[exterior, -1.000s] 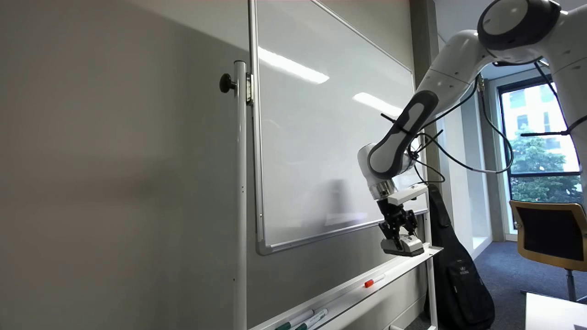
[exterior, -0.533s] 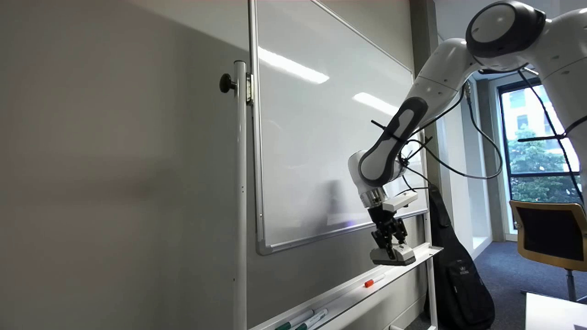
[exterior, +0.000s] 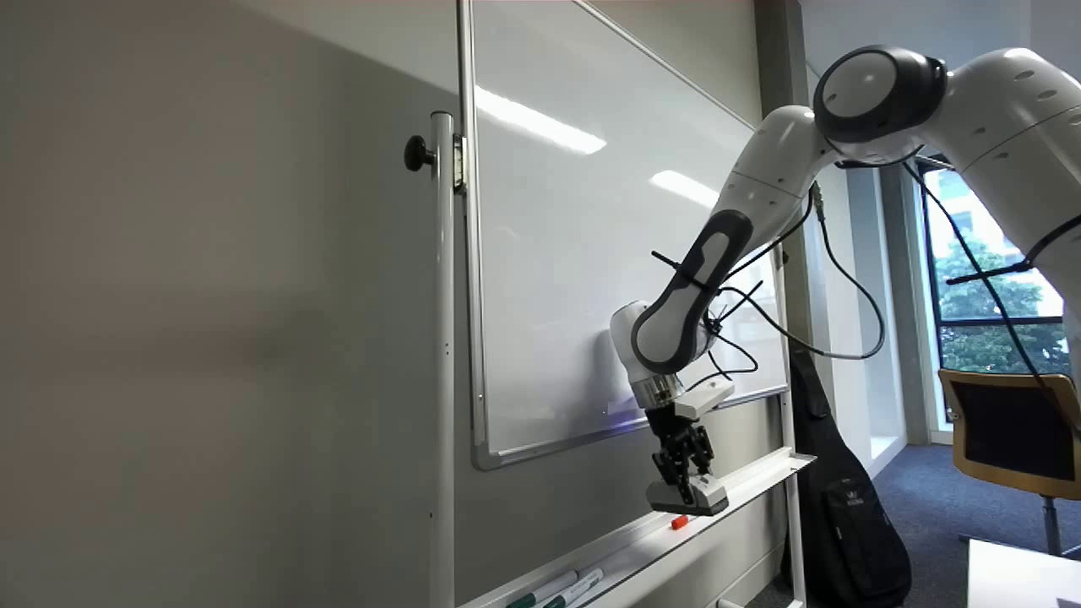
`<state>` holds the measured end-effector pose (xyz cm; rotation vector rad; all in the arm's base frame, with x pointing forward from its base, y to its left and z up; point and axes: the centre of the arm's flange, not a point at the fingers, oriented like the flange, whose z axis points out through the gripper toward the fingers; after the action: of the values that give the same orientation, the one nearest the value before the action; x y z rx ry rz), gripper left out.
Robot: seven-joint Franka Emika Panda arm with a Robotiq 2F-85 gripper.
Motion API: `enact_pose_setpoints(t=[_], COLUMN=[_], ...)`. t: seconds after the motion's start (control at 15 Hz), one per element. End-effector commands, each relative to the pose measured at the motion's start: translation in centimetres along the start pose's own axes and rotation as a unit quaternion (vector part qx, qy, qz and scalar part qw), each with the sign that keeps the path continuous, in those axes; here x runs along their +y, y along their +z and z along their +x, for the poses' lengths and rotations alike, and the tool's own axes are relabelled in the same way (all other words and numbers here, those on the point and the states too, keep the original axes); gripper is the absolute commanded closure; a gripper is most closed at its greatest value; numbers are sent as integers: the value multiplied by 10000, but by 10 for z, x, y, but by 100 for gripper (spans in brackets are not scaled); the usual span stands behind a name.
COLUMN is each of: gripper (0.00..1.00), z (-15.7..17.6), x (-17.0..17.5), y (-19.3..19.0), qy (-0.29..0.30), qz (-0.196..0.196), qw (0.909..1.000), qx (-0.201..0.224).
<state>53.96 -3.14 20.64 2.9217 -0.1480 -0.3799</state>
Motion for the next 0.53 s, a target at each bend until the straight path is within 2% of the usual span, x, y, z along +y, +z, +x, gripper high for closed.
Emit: enact_pose_setpoints(t=[0.0, 0.47], gripper=[62, 62], z=[22, 26], x=[-2, -2], y=[9, 28], qy=[-46, 288], qz=[-20, -86], qw=[9995, 9981], qx=[305, 532])
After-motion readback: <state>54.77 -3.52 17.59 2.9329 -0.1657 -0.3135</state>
